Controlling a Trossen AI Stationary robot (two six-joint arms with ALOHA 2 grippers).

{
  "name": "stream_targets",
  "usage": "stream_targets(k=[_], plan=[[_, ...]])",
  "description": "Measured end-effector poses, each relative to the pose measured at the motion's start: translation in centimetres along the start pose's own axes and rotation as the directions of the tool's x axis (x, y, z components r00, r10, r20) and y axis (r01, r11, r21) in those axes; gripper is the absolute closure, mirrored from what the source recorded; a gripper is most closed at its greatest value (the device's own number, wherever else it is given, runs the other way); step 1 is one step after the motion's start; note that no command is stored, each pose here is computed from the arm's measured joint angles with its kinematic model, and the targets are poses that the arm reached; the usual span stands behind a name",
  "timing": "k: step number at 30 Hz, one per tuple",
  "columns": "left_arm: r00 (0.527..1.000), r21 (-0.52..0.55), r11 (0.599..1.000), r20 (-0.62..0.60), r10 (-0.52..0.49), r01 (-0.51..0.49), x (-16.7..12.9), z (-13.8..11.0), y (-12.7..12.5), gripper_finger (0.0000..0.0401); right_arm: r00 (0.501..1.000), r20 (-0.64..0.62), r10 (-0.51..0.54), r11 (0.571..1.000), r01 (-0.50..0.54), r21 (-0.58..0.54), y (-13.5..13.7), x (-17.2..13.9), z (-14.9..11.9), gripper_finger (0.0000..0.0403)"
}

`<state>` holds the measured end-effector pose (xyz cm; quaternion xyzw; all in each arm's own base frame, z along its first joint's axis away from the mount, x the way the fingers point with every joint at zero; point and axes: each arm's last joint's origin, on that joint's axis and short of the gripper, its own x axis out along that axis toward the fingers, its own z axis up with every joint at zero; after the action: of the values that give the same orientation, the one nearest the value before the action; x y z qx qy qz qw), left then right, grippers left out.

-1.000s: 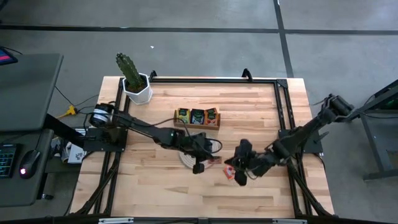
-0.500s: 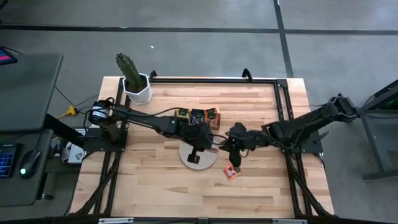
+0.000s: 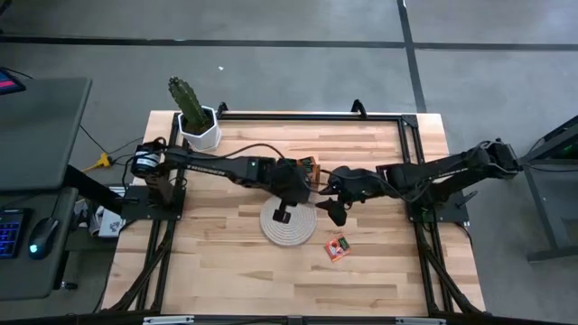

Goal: Pick & Place Tea
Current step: Put the orange tea bag into the right section of the wooden organizer

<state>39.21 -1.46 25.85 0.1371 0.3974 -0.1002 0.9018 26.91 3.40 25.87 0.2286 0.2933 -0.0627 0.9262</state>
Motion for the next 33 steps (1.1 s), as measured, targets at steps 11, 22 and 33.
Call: stream_targets(k=[11, 22, 33], plan=[[0.992, -0.029, 0.999, 0.121, 0.045, -0.042, -2.5, 0.6, 2.5, 0.0401, 0.997, -0.006, -0.076, 0.996, 0.076, -0.038, -0.5, 0.0, -0.2, 0.0178], [0.989, -0.024, 0.999, 0.141, 0.034, -0.031, -2.9, 0.8, 2.4, 0.0401, 0.994, 0.003, -0.105, 0.994, 0.105, -0.039, -1.5, 0.8, 0.3, 0.0179], [0.991, -0.022, 1.0, 0.137, 0.012, -0.009, -2.9, 0.7, 2.3, 0.0401, 0.996, 0.014, -0.092, 0.996, 0.093, -0.011, -1.5, 1.0, 0.4, 0.029]])
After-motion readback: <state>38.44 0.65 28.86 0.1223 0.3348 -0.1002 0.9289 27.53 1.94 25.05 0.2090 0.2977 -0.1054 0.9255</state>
